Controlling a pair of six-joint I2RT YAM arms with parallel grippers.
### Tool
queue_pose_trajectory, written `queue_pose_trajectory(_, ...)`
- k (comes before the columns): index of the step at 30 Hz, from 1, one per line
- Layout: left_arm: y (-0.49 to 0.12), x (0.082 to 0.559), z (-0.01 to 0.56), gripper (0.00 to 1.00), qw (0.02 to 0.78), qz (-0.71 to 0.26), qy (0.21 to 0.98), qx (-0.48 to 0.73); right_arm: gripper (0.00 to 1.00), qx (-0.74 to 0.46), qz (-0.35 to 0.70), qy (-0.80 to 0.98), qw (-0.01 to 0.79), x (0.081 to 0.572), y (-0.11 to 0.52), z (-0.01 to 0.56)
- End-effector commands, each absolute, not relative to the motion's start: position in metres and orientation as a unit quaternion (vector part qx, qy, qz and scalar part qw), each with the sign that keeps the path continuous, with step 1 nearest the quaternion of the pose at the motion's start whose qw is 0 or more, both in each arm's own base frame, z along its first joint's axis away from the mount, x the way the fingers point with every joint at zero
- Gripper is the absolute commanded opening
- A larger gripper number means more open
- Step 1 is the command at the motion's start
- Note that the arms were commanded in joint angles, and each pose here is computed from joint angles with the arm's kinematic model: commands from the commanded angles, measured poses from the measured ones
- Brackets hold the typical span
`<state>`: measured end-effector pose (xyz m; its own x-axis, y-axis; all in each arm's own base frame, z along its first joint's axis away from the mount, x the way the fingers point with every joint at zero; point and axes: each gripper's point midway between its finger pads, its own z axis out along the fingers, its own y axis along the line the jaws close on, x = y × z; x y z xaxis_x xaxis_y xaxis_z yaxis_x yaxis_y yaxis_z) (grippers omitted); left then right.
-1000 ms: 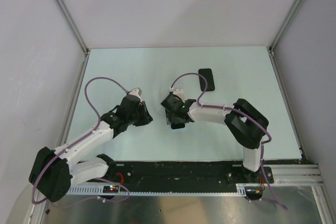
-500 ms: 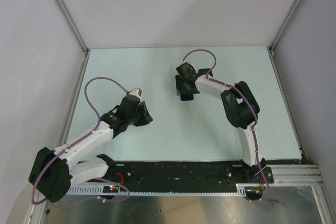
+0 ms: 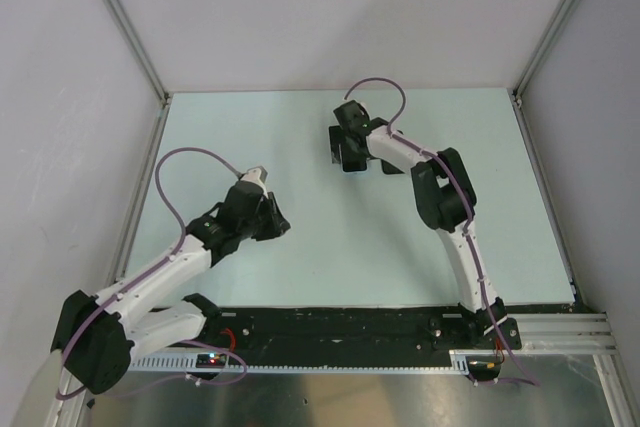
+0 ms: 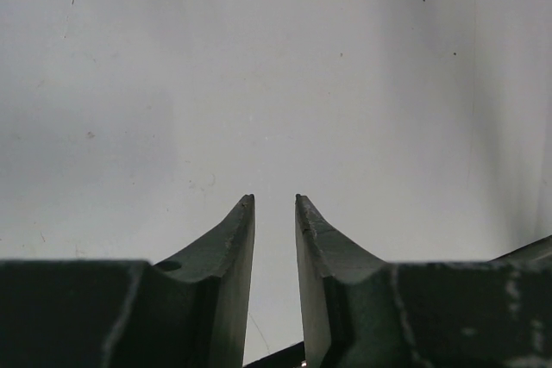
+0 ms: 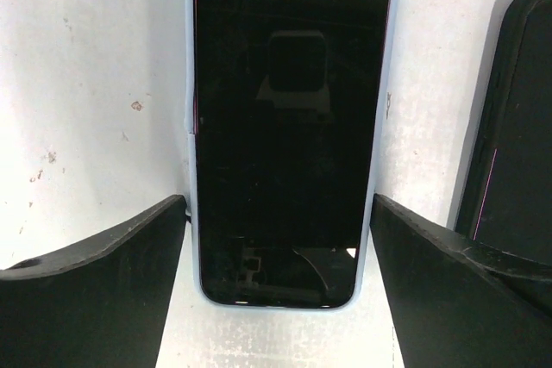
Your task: Put the phone into the phone case
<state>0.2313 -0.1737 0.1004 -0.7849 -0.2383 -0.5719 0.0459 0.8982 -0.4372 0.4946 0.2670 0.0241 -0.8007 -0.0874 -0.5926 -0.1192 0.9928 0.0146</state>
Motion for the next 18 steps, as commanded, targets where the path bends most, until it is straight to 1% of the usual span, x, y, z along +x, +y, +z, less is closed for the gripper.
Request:
queue_pose_trajectory(1,-0.168,0.233,0.105,0.30,0.336,-0.216,0.915,-0.054,0.92,-0.057,0.038,0.943,0.327,0.496,0.267,0.061)
queue_pose_trajectory(4,-0.169,0.235,0.111,0.32,0.342,-0.216,0.913,-0.055,0.94,-0.052,0.058,0.936,0.344,0.493,0.270,0.092)
queue_pose_trajectory(5,-0.169,0.237,0.114,0.34,0.345,-0.216,0.912,-0.055,0.94,-0.050,0.066,0.933,0.350,0.492,0.271,0.105)
queue_pose_trajectory(7,-0.169,0.239,0.120,0.40,0.352,-0.218,0.909,-0.055,0.95,-0.043,0.081,0.929,0.360,0.485,0.270,0.127)
queue_pose_trajectory(9,-0.171,0.242,0.128,0.51,0.361,-0.222,0.904,-0.053,0.95,-0.033,0.100,0.922,0.374,0.472,0.266,0.151)
queue_pose_trajectory(11,-0.171,0.246,0.140,0.72,0.375,-0.225,0.898,-0.049,0.96,-0.023,0.125,0.912,0.390,0.454,0.261,0.176)
queue_pose_trajectory(12,-0.171,0.248,0.146,0.86,0.384,-0.227,0.894,-0.047,0.96,-0.019,0.129,0.914,0.384,0.440,0.255,0.171)
queue_pose_trajectory(13,-0.170,0.250,0.152,0.93,0.392,-0.226,0.890,-0.046,0.96,-0.010,0.146,0.906,0.397,0.429,0.252,0.186)
queue_pose_trajectory(14,-0.170,0.251,0.159,0.96,0.400,-0.227,0.887,-0.044,0.97,-0.005,0.160,0.901,0.403,0.411,0.246,0.195)
queue_pose_trajectory(15,-0.169,0.253,0.165,0.98,0.409,-0.228,0.882,-0.043,0.97,0.000,0.166,0.902,0.398,0.393,0.239,0.189)
queue_pose_trajectory(18,-0.167,0.255,0.182,0.99,0.431,-0.233,0.870,-0.046,0.98,0.019,0.192,0.885,0.423,0.346,0.223,0.201)
